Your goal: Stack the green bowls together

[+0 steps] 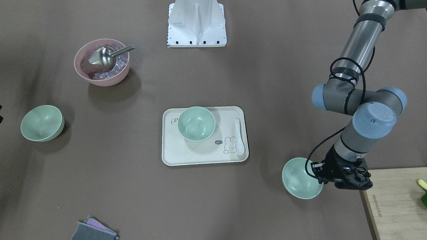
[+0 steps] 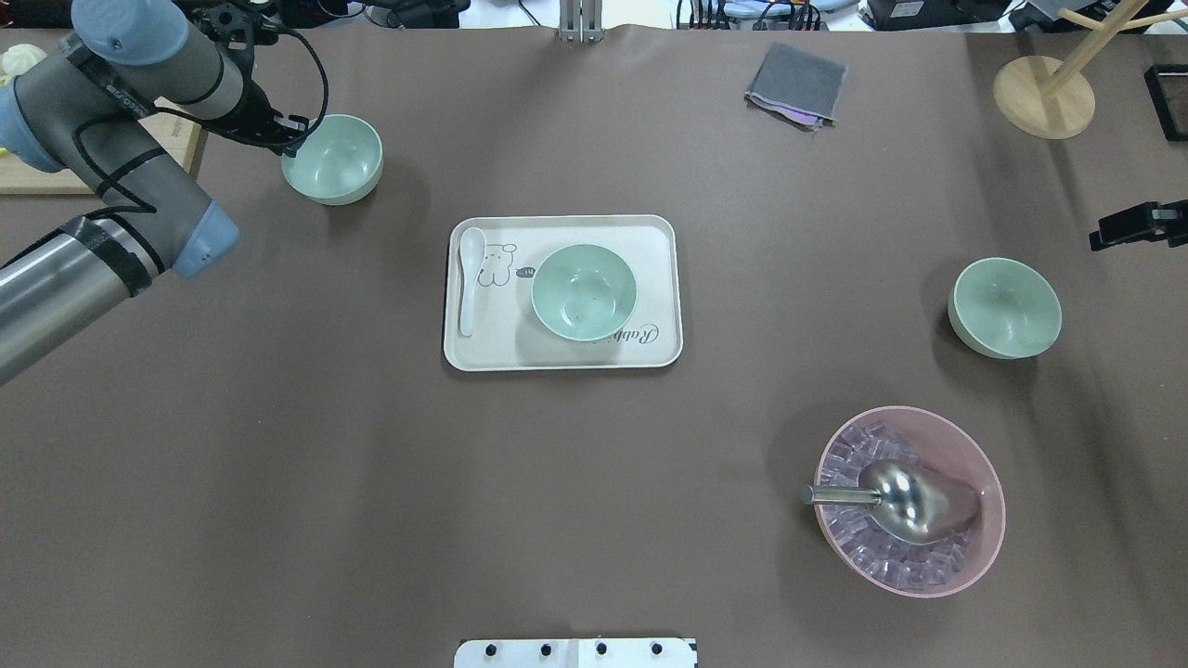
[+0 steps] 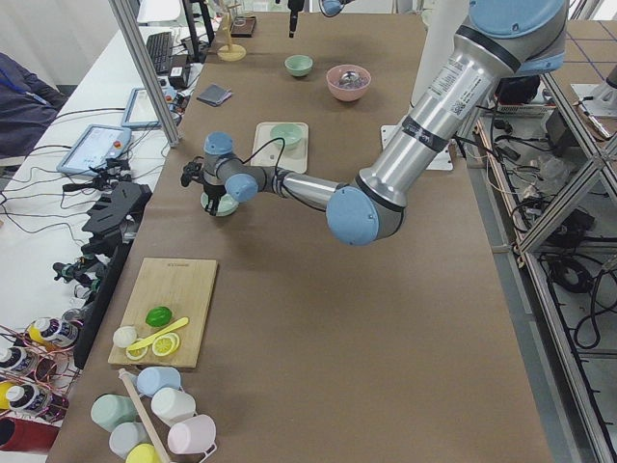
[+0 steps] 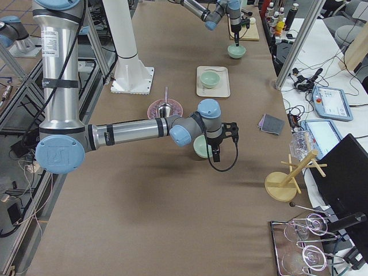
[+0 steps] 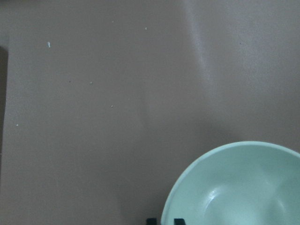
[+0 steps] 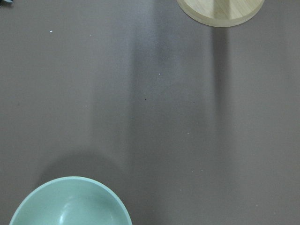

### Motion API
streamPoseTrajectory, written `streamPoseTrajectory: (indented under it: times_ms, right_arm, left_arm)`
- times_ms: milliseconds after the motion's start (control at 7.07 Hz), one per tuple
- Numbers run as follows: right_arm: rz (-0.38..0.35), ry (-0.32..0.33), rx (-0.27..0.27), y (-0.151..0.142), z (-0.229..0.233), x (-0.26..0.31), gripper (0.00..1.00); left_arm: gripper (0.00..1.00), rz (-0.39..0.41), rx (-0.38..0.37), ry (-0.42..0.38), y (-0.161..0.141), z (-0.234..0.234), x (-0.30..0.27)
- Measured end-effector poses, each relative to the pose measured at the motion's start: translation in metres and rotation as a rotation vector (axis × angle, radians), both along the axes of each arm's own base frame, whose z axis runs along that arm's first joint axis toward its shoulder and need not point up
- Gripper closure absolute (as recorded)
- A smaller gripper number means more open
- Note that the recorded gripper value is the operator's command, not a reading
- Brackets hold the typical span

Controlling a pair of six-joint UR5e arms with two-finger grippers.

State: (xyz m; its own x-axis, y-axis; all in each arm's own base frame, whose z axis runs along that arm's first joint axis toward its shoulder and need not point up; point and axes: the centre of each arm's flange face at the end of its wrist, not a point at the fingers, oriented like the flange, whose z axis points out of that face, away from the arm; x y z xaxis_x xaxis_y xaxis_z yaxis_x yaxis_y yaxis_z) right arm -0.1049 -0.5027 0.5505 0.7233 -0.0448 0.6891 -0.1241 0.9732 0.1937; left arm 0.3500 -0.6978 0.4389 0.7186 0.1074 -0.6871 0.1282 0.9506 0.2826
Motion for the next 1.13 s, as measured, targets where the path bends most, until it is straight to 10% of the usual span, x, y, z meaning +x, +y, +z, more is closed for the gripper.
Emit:
streamPoseTrajectory:
  times_ms: [424, 1131]
  right_arm:
    - [-0.001, 0.000, 0.000, 0.000, 0.000, 0.000, 0.00]
    - [-0.001, -0.001, 0.000, 0.001, 0.000, 0.000, 0.00]
  left_arm:
    - [1.00, -0.001, 0.002, -0.002, 0.001, 0.000, 0.001]
    - [1.00, 0.032, 0.049, 0.086, 0.020, -0.075, -0.008]
